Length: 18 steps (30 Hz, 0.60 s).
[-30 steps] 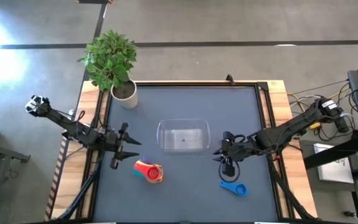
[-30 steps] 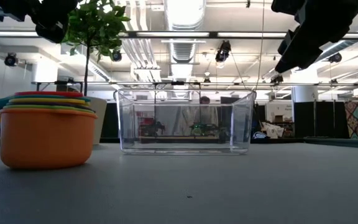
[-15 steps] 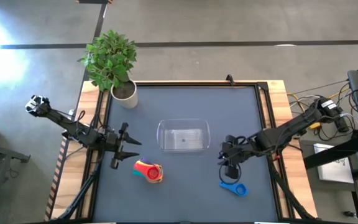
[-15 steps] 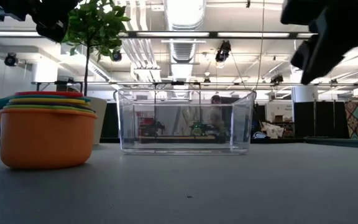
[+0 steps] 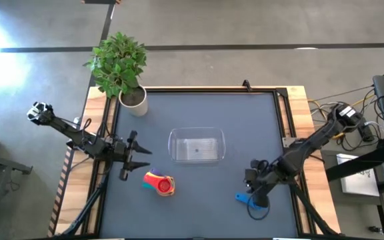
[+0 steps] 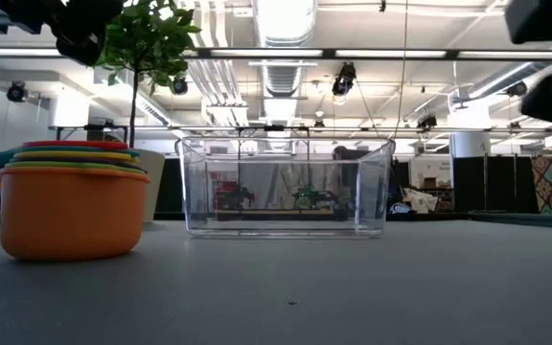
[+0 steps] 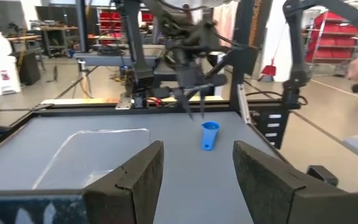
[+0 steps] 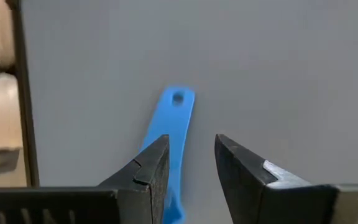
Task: Nest measuring cups in basket
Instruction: Stack the blue measuring cup on the orange measuring cup
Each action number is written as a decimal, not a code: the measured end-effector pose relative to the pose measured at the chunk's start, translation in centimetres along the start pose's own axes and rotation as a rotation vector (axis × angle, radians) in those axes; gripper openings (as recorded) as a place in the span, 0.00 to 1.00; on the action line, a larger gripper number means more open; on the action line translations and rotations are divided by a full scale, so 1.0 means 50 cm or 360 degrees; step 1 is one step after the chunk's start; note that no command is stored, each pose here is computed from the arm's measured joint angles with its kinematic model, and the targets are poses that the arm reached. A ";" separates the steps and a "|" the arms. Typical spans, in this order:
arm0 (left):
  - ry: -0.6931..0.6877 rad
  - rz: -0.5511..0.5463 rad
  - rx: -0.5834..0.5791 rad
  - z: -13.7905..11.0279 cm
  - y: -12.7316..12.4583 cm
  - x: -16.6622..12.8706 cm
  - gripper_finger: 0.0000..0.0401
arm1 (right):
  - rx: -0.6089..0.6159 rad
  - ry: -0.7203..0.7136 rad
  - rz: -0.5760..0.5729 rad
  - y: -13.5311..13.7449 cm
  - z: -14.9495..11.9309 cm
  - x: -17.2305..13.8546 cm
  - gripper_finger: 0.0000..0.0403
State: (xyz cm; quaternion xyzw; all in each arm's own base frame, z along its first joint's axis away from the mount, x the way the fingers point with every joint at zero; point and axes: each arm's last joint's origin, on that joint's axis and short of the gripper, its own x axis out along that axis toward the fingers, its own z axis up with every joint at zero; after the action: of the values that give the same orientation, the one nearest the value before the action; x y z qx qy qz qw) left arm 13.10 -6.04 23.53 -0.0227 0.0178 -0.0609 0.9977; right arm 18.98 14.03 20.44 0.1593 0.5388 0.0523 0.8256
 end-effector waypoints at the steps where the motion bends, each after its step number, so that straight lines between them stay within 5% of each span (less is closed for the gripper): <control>1: 0.0002 0.0010 0.0002 0.000 0.000 0.000 0.44 | 0.0016 0.0042 -0.0003 0.004 -0.006 0.007 0.29; 8: 0.0012 0.0030 0.0012 -0.002 0.000 0.003 0.44 | 0.0366 0.0463 -0.0041 0.006 -0.038 0.053 0.29; 18: 0.0018 0.0043 0.0037 -0.003 0.000 0.004 0.44 | 0.0362 0.0548 -0.0057 0.017 -0.053 0.072 0.29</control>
State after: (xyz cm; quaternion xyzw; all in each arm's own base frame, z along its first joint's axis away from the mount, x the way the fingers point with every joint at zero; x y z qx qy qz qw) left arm 13.28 -6.06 23.36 -0.0105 0.0231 -0.0477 0.9985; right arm 18.12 16.34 16.60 0.2306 0.6772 0.0028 0.6987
